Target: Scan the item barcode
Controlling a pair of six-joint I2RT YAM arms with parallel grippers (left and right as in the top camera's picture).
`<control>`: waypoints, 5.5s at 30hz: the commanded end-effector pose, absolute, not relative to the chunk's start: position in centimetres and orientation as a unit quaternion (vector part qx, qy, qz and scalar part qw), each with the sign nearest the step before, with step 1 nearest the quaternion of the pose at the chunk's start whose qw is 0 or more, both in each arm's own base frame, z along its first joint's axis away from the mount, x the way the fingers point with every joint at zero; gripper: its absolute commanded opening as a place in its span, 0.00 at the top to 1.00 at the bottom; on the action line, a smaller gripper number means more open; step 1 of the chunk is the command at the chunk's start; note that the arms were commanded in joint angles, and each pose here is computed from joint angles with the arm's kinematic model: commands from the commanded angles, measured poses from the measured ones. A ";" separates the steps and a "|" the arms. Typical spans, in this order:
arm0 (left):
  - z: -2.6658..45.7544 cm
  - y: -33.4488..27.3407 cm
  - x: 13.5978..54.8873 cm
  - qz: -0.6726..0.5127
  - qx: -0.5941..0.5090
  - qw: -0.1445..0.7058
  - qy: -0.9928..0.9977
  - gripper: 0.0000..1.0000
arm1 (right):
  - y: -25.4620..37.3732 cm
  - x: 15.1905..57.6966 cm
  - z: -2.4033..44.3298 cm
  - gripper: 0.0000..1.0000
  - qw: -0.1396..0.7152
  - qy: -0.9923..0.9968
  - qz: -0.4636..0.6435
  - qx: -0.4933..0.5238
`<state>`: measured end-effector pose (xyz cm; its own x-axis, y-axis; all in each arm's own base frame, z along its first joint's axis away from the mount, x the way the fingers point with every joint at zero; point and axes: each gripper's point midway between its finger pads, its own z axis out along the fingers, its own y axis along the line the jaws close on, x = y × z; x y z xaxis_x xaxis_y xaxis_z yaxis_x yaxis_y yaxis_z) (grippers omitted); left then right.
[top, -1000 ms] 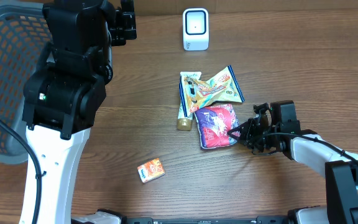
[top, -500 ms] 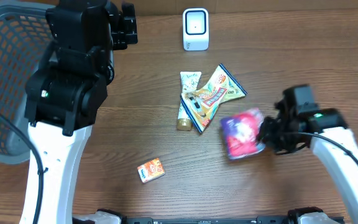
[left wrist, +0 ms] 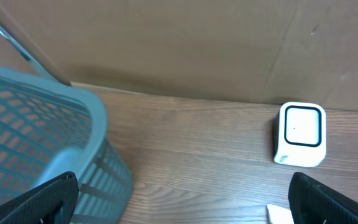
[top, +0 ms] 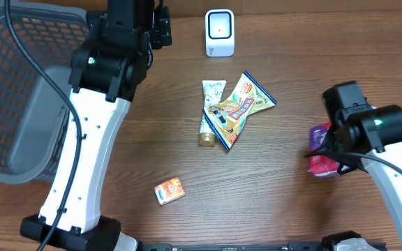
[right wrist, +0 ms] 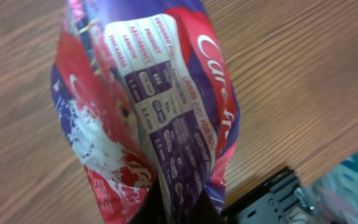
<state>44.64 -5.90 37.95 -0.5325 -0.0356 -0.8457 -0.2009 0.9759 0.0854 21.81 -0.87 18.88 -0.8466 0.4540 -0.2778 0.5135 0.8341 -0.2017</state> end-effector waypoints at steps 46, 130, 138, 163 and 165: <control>30.7 3.9 48.2 -0.022 -0.195 0.385 0.902 0.00 | 16.3 26.0 3.7 0.82 0.120 0.927 -0.331 -0.125; 27.7 3.8 44.6 -0.008 -0.197 0.296 0.934 0.00 | 6.4 24.7 -1.8 0.00 0.085 0.853 0.425 0.292; 27.3 4.1 43.9 0.005 -0.200 0.282 0.938 0.00 | 7.8 25.2 -3.7 0.00 0.080 0.883 0.348 0.306; 26.9 4.5 43.2 0.017 -0.203 0.269 0.941 0.00 | 6.9 26.1 -4.4 0.96 0.130 0.914 0.293 0.249; 26.9 4.4 43.2 0.017 -0.203 0.269 0.941 0.00 | 7.3 26.3 -3.5 0.96 0.138 0.916 0.305 0.220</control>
<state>43.56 4.52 27.81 -0.7510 -0.3751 -0.5434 -0.3899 0.9161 -0.0936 28.57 9.67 0.16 -0.8573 0.5094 -0.0745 0.2780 0.5799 0.7658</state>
